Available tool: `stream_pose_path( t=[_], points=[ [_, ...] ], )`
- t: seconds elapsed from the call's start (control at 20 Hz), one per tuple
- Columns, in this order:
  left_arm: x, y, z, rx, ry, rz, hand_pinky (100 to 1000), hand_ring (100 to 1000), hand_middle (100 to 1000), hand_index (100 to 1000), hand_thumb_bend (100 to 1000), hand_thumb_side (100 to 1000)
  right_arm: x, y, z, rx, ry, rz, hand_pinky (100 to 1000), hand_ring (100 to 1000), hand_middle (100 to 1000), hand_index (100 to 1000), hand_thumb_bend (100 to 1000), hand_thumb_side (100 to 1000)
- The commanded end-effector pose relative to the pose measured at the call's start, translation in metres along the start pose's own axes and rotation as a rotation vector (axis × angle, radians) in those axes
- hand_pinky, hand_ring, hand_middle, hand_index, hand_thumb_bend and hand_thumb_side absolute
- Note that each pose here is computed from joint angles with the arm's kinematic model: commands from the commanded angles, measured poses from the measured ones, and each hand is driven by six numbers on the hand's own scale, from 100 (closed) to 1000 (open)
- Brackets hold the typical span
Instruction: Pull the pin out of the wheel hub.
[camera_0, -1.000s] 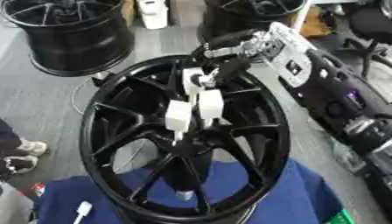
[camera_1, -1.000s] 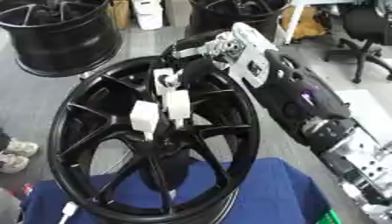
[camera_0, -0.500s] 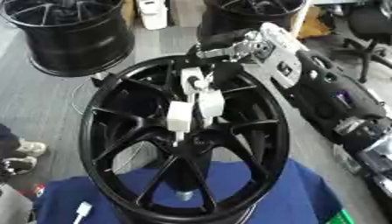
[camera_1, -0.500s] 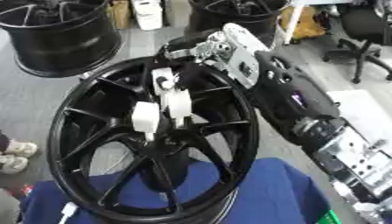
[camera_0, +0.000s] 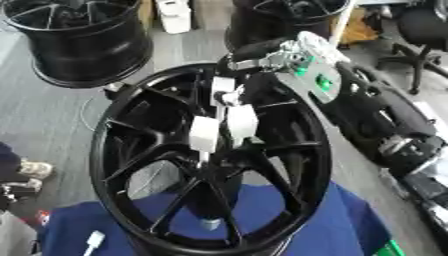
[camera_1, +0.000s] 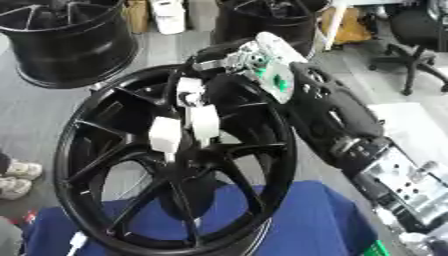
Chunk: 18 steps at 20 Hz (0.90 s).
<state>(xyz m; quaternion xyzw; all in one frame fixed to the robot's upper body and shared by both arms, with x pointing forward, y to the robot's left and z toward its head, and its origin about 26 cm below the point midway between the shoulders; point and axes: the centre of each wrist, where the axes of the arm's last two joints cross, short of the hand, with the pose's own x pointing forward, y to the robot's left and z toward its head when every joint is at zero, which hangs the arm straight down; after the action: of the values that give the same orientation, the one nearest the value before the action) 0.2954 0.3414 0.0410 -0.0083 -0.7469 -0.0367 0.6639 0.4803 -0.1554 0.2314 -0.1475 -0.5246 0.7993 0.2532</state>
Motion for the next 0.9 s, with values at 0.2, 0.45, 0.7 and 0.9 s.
stream_pose_path(
  t=[0.2, 0.45, 0.7, 0.9],
  points=[
    [0.008, 0.002, -0.004, -0.011, -0.023, -0.016, 744, 507, 550, 720, 599, 652, -0.013, 0.003, 0.013, 0.207, -0.043, 0.143, 785, 775, 691, 918, 100, 897],
    [0.008, 0.002, -0.004, -0.012, -0.022, -0.015, 744, 508, 550, 721, 599, 653, -0.012, -0.004, 0.018, 0.187, -0.034, 0.154, 719, 582, 509, 884, 100, 705],
    [0.008, 0.002, -0.004, -0.011, -0.023, -0.015, 743, 508, 550, 721, 598, 653, -0.009, -0.015, 0.025, 0.153, -0.025, 0.164, 629, 429, 412, 837, 100, 382],
    [0.008, 0.002, -0.003, -0.011, -0.021, -0.016, 743, 508, 550, 721, 598, 653, -0.006, -0.027, 0.033, 0.116, -0.017, 0.166, 563, 325, 367, 817, 100, 252]
  ],
)
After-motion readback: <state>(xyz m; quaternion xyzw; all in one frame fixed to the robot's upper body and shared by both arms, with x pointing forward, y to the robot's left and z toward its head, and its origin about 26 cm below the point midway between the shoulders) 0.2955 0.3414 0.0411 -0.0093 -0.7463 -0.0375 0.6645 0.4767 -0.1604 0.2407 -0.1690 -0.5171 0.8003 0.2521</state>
